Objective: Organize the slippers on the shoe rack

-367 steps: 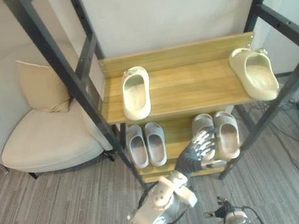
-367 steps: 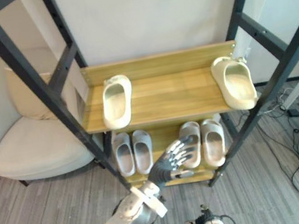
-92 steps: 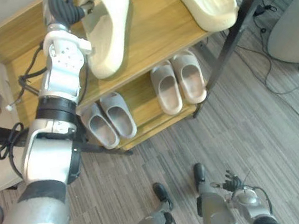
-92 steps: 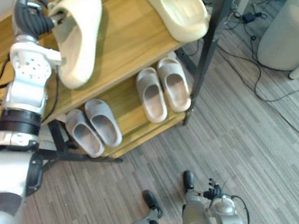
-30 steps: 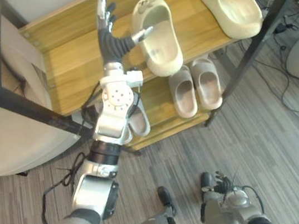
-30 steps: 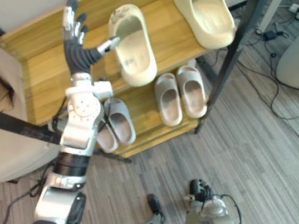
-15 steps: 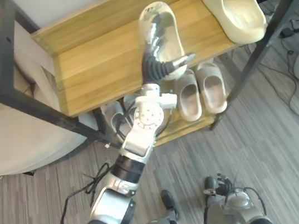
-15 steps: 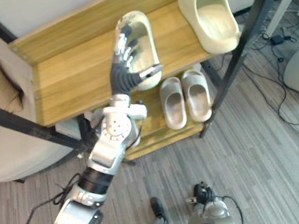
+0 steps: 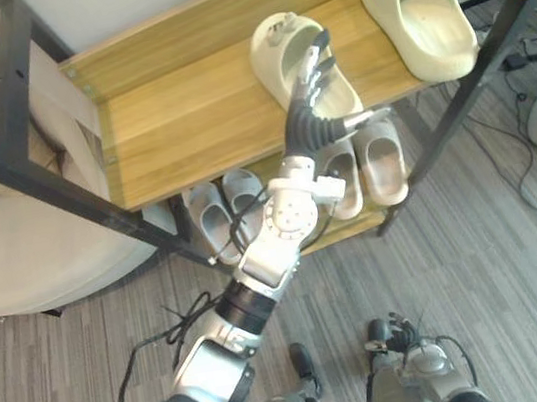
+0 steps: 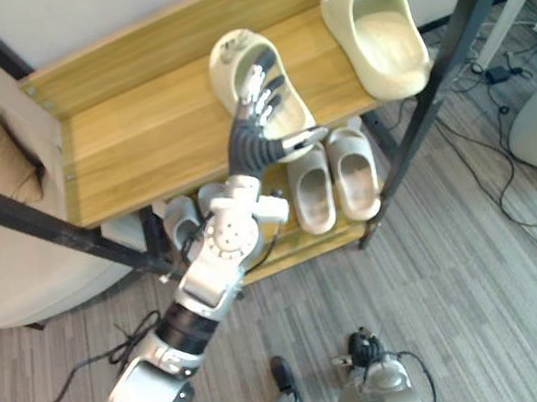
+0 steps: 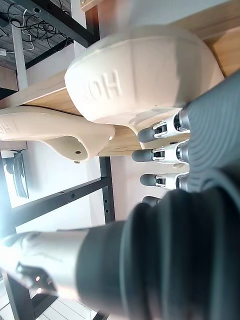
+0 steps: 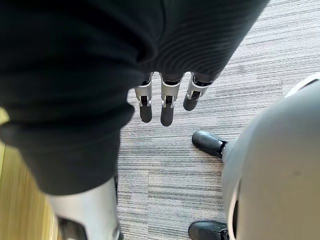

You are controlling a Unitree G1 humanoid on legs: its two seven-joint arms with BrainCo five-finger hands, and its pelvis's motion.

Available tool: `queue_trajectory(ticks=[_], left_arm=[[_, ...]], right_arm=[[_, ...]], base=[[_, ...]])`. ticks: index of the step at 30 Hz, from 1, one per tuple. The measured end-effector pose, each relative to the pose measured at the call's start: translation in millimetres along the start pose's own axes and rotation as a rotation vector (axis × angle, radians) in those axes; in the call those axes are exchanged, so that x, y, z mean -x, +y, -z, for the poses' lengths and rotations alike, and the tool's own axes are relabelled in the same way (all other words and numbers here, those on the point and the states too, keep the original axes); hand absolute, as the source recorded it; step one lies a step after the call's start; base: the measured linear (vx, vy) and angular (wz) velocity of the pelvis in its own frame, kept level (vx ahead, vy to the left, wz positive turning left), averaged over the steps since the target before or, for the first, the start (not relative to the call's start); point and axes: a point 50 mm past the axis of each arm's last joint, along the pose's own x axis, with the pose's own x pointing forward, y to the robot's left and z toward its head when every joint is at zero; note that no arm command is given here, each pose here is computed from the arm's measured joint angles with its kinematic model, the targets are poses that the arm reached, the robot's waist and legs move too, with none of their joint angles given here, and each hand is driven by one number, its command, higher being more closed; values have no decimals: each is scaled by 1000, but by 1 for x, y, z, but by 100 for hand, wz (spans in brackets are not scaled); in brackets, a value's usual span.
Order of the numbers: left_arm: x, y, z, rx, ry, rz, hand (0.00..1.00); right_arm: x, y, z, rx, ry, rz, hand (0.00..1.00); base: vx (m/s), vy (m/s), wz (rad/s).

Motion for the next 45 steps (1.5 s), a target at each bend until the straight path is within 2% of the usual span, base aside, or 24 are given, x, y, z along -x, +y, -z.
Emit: queue_trajectory(ticks=[9, 15, 22, 30, 39, 45], left_arm=[[6, 17, -36, 38, -161, -67, 0], [21, 33, -17, 28, -91, -150, 0], [31, 39, -5, 25, -36, -177, 0], [43, 51, 29, 17, 126, -226, 0], [45, 55, 42, -6, 176, -206, 0], [33, 47, 42, -36, 170, -157, 0]], right_arm=[[2, 1, 8, 1, 25, -2, 0], [4, 3, 13, 31, 36, -11, 0], [4, 4, 13, 46, 35, -13, 0], [4, 4, 12, 47, 36, -13, 0], [4, 9, 12, 41, 49, -19, 0], [3, 10, 11, 43, 58, -12, 0]], base=[[5, -1, 6], [17, -3, 9], [9, -3, 5], [28, -4, -3], [31, -10, -5], [6, -1, -3]])
